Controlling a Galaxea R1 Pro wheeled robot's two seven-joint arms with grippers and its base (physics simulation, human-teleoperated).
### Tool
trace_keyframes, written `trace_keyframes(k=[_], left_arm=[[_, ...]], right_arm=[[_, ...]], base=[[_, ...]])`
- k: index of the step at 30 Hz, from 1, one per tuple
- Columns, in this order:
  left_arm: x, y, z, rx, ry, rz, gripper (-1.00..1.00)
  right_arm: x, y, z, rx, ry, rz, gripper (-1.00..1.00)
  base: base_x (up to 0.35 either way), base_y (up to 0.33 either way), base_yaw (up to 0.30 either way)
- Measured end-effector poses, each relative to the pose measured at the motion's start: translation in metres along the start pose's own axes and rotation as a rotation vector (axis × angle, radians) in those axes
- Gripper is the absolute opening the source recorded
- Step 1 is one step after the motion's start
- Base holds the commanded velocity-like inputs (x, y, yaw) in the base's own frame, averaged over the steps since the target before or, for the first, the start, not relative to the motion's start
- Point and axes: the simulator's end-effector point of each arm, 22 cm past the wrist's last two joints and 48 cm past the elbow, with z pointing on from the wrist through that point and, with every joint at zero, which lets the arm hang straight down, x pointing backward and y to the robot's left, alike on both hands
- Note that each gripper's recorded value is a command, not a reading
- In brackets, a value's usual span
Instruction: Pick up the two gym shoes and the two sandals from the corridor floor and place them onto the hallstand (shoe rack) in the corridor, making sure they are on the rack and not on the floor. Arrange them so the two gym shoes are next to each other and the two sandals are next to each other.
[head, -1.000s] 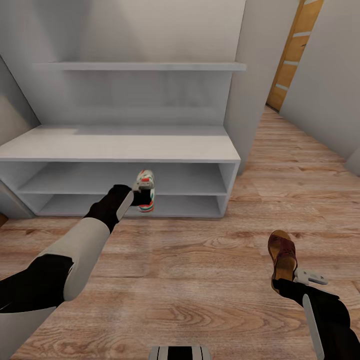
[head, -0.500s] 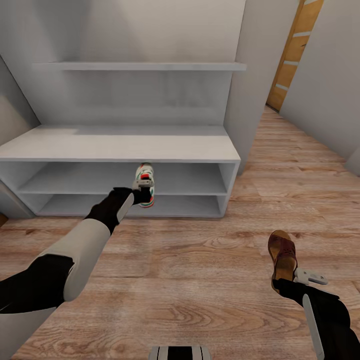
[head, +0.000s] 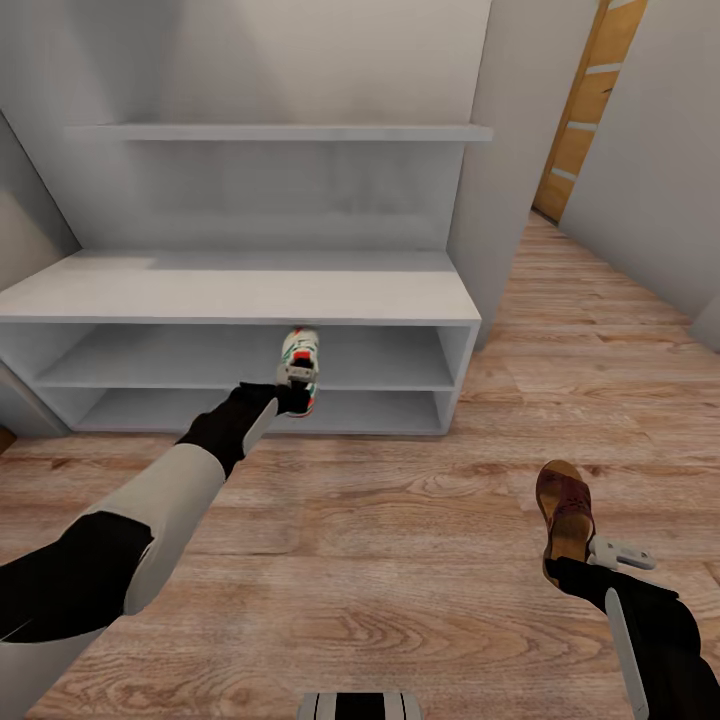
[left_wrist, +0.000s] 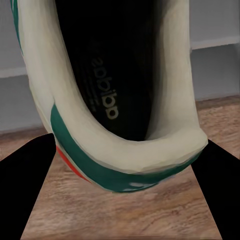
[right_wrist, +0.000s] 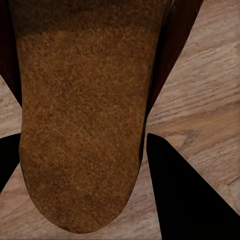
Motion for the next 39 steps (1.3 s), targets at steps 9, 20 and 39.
trace_keyframes(k=[9,20,39], left_arm=[[0.023,-0.006,0.004,0.011,0.031,0.015,-1.0],[0.044,-0.023,0.005,0.088,0.06,0.008,-1.0],[0.048,-0.032,0.005,0.122,0.066,0.006,-1.0]], right_arm=[[0.0,0.0,0.0,0.0,0.0,0.0,-1.0],[0.0,0.0,0.0,0.0,0.0,0.0,-1.0],[0.0,0.0,0.0,-0.001,0.0,0.0,-1.0]], base=[[0.0,0.0,0.0],[0.0,0.0,0.0],[0.0,0.0,0.0]])
